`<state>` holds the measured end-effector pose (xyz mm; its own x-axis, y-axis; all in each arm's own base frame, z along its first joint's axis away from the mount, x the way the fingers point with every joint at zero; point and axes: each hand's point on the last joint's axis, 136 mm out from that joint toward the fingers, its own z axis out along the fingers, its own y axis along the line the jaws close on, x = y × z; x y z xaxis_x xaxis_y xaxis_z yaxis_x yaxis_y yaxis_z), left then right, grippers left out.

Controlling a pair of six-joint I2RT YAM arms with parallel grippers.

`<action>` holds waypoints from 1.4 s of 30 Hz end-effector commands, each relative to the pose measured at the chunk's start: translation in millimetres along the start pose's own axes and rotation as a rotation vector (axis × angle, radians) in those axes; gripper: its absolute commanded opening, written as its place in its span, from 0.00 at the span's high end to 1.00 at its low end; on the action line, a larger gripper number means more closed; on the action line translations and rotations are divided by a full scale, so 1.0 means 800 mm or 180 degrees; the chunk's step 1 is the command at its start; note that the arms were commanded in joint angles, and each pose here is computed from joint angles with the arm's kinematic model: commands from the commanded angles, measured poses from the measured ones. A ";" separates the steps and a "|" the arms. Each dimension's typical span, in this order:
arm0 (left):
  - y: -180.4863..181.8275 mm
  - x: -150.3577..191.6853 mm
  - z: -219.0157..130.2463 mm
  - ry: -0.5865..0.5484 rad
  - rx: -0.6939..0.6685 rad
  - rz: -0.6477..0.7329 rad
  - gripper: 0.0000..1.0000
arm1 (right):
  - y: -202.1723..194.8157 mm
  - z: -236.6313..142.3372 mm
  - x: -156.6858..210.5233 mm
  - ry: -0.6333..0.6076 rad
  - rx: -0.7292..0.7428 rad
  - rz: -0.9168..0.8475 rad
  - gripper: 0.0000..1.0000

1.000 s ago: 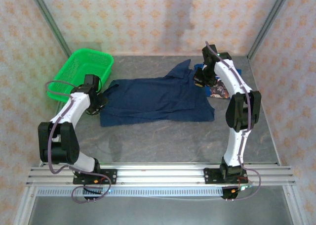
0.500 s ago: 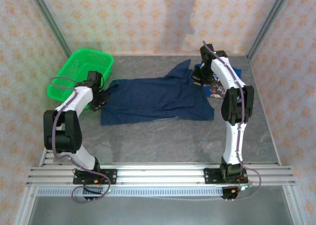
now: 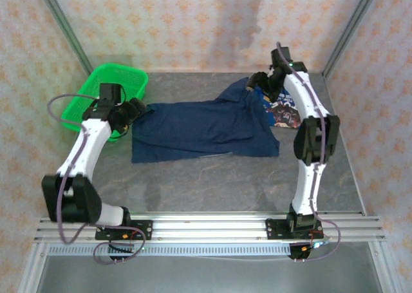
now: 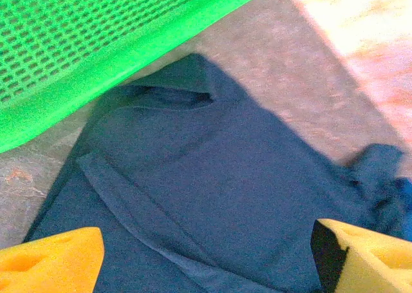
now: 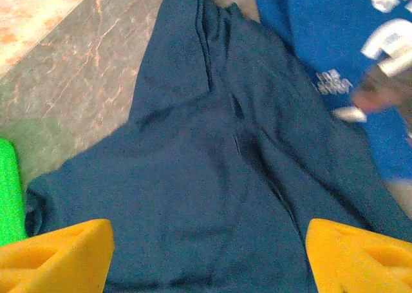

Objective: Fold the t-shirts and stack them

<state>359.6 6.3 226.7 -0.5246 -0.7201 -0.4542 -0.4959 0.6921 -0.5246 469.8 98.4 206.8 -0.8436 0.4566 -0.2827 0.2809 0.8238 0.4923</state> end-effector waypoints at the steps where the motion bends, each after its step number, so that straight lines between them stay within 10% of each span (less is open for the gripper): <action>1: 0.050 0.054 -0.020 0.0352 -0.0295 -0.0056 0.15 | -0.023 -0.055 0.059 0.0059 0.0023 0.0039 0.22; 12: 0.152 0.163 0.033 0.0858 -0.0710 -0.0334 0.34 | -0.171 0.006 0.194 0.0424 0.0339 0.0761 0.35; 30: 0.179 0.150 0.118 0.0658 -0.0973 -0.0499 0.46 | -0.221 0.085 0.154 0.0428 0.0696 0.0852 0.49; 42: 0.226 0.138 0.116 0.0697 -0.1804 -0.0175 0.91 | -0.239 0.065 0.159 0.0501 0.1081 0.0787 1.00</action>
<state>274.2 20.5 16.1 -0.5936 -0.7911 -0.1474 -0.7778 0.6110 -0.1474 350.9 34.5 25.0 -0.7870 0.6167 -0.0157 0.5803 0.7487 0.3204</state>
